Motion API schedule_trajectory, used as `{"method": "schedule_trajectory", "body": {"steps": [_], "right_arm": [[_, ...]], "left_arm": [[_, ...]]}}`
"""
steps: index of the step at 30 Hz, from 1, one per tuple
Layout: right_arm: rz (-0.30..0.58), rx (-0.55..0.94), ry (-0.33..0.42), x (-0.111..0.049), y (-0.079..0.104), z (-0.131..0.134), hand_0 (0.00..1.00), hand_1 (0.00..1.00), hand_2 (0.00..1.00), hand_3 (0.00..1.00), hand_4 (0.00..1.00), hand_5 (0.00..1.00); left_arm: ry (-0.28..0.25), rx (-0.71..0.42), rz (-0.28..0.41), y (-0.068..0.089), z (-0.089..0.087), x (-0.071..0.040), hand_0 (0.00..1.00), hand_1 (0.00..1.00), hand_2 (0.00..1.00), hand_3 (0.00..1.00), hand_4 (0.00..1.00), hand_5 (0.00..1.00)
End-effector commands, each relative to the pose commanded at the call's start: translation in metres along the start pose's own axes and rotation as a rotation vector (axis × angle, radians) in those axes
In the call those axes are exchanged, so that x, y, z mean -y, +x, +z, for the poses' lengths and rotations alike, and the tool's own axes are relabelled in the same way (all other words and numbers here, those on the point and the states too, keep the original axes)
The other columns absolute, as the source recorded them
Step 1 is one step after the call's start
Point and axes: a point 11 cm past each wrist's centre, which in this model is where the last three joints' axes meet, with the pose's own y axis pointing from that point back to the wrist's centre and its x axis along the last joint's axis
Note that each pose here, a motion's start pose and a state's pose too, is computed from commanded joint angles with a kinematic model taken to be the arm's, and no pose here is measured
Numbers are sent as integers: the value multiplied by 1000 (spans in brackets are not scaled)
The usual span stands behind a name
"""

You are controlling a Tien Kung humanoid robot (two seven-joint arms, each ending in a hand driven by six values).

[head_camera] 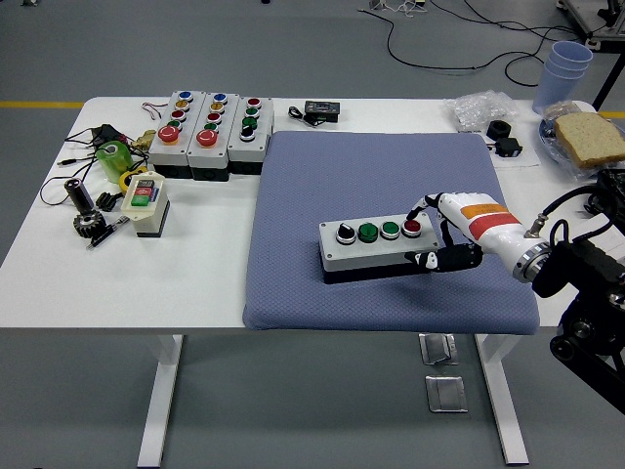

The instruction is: Pick up the button,place it on the desk,press the button,press the button

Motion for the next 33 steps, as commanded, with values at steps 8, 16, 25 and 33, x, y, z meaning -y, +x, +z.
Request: {"method": "schedule_trajectory", "body": {"steps": [8,16,25,33], "right_arm": [[-19,-8,-22,1,-5,6,129,2,190,651,867,509],[-63,-10,-41,0,-15,11,129,2,190,649,870,515],[-60,1,-40,0,-18,8,127,2,190,650,869,518],[44,46,33,-1,-5,-10,132,2,192,650,867,521]], "left_arm": [[-1,4,0,0,0,0,651,644,638,546,298,845],[-1,1,0,0,0,0,651,643,638,546,297,842],[1,5,-7,-4,-1,0,651,644,638,546,298,843],[3,11,-13,-7,-2,1,650,643,638,546,297,846]]}}
